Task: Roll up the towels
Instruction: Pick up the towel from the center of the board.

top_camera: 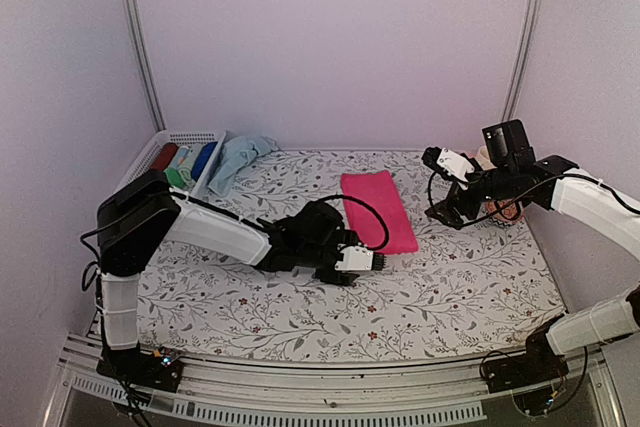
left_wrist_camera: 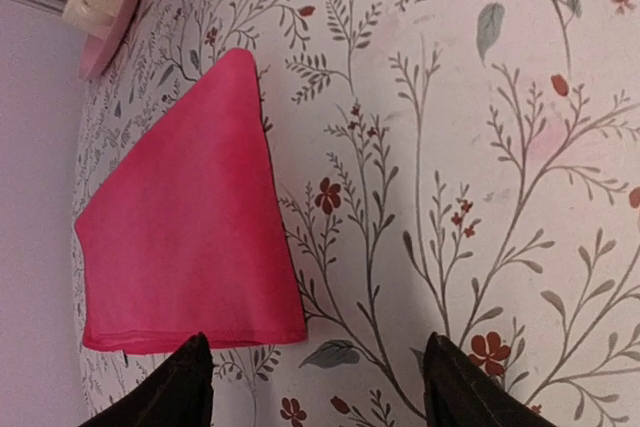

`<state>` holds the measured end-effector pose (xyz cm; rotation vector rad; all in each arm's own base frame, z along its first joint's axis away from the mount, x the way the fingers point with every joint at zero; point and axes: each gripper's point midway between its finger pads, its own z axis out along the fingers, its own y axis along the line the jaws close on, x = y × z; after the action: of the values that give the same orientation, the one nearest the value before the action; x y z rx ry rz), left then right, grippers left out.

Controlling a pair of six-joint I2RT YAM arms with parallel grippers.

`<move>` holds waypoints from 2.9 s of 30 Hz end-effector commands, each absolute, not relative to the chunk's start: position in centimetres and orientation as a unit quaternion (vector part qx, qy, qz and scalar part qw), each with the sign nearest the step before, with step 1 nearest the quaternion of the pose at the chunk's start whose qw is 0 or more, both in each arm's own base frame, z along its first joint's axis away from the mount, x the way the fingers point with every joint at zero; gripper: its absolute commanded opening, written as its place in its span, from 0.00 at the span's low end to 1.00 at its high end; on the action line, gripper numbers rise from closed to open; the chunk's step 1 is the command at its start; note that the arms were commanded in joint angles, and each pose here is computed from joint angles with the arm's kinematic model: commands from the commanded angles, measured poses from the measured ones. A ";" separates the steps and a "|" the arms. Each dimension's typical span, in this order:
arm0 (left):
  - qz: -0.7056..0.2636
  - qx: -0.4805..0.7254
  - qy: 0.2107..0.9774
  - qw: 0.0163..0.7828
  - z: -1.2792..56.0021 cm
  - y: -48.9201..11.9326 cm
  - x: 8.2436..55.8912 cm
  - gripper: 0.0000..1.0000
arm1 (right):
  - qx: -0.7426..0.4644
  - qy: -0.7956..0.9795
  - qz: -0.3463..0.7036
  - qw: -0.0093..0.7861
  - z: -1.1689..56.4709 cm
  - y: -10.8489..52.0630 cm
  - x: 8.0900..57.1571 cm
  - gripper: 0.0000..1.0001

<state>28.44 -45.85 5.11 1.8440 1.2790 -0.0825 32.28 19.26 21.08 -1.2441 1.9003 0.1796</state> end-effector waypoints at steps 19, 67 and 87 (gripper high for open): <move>0.072 0.771 0.502 0.384 -0.7 -45.5 30.9 0.45 | -0.496 0.742 0.087 0.442 20.7 19.1 31.7 0.99; -0.219 0.651 0.652 0.321 3.4 -43.1 24.7 0.00 | -0.746 0.482 0.006 0.460 7.3 26.0 24.2 0.83; -0.269 0.625 0.662 0.313 4.6 -42.5 25.7 0.00 | -0.723 0.540 -0.034 0.428 3.6 25.3 26.3 0.53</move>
<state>25.62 -42.55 3.21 1.6721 1.7529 -0.6660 26.28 25.14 3.72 -1.8257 1.3435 -0.0822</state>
